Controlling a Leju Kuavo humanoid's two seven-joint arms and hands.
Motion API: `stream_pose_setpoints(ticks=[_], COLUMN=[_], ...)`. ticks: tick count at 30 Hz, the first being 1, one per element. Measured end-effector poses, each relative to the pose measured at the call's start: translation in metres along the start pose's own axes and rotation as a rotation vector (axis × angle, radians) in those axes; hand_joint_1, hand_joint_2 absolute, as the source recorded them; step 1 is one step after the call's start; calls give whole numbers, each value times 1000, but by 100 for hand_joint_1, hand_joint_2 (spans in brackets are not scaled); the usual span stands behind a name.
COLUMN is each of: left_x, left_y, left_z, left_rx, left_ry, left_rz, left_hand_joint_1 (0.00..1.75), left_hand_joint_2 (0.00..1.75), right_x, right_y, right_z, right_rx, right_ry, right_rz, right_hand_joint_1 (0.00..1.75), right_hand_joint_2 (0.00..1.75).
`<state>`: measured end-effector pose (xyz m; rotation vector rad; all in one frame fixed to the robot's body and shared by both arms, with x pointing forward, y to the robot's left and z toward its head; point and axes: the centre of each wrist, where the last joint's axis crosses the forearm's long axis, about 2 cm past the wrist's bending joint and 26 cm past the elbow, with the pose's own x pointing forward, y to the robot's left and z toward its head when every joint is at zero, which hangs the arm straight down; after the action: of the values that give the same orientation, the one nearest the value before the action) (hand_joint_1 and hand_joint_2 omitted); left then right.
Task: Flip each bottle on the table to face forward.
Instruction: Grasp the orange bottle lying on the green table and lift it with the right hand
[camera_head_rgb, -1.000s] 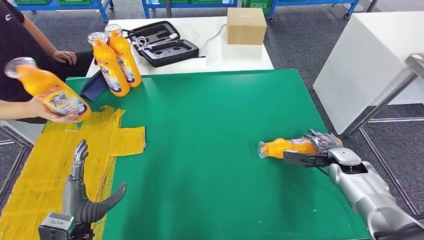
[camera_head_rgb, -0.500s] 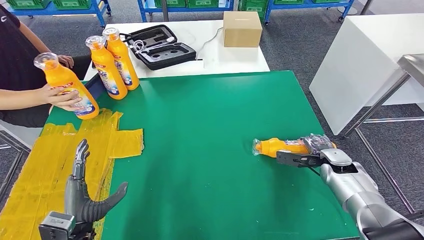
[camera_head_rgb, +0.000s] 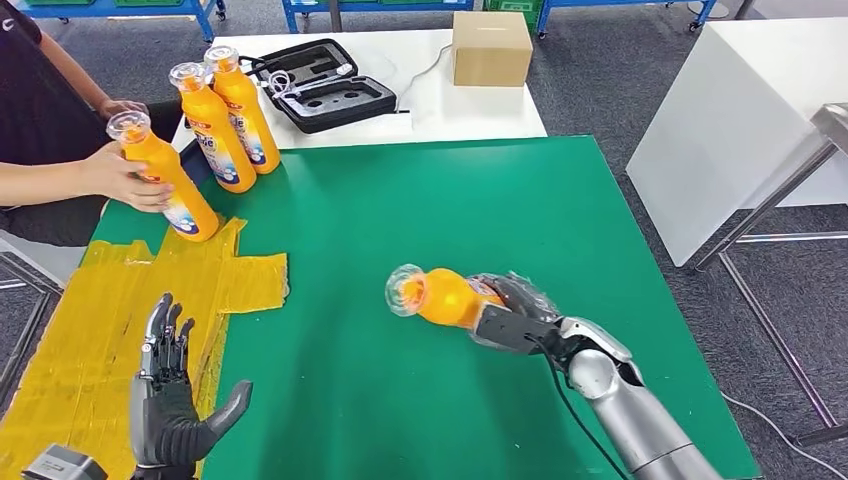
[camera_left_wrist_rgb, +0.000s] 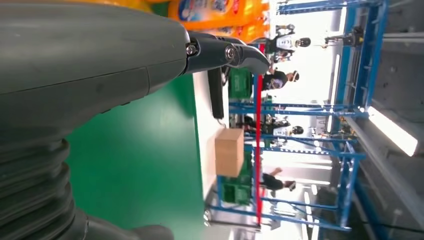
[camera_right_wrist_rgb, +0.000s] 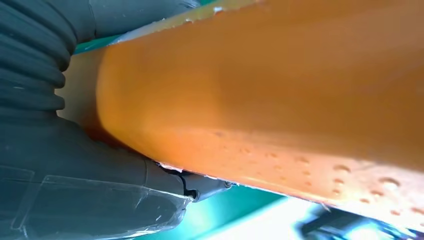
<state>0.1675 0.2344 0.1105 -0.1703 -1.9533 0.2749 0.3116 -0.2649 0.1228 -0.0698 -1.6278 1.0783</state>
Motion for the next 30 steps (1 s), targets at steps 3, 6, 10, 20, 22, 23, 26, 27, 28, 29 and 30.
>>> stream_pose_setpoints(ticks=[3,6,10,20,22,23,26,27,28,29,30], left_x=[-2,-3,-3,-8,-9,-10,-11,-11,-12,-12,-13], left_y=[-8,-11,-12,-32,-38,-41,-47,-48,-49,-51,-53], left_z=[1,1,2,-1,-3,-3,-4,-3,-3,-4,-4], left_rx=[-3,-3,-3,-68,-87,-95,-111,-115,-120,-127,-136], left_ry=[7,7,10,31,34,35,39,40,42,44,46], left_rz=[41,56,66,133,153,163,181,186,189,193,196], left_hand_joint_1=[0,0,0,0,0,0,0,0,0,0,0], left_hand_joint_2=[175,175,175,175,175,175,175,175,175,175,175], right_x=[27,41,48,80,88,91,98,99,100,101,102], right_y=[10,15,17,46,50,52,55,55,56,56,56], right_z=[-12,-17,-19,-41,-49,-52,-59,-61,-63,-64,-66], right_rx=[-12,-18,-17,16,17,18,22,24,25,27,28], right_ry=[-94,-142,-169,-254,-268,-274,-286,-288,-288,-288,-288], right_rz=[-11,-18,-23,-113,-133,-140,-153,-157,-161,-166,-171], right_hand_joint_1=[175,175,175,175,175,175,175,175,175,175,175], right_hand_joint_2=[175,175,175,175,175,175,175,175,175,175,175])
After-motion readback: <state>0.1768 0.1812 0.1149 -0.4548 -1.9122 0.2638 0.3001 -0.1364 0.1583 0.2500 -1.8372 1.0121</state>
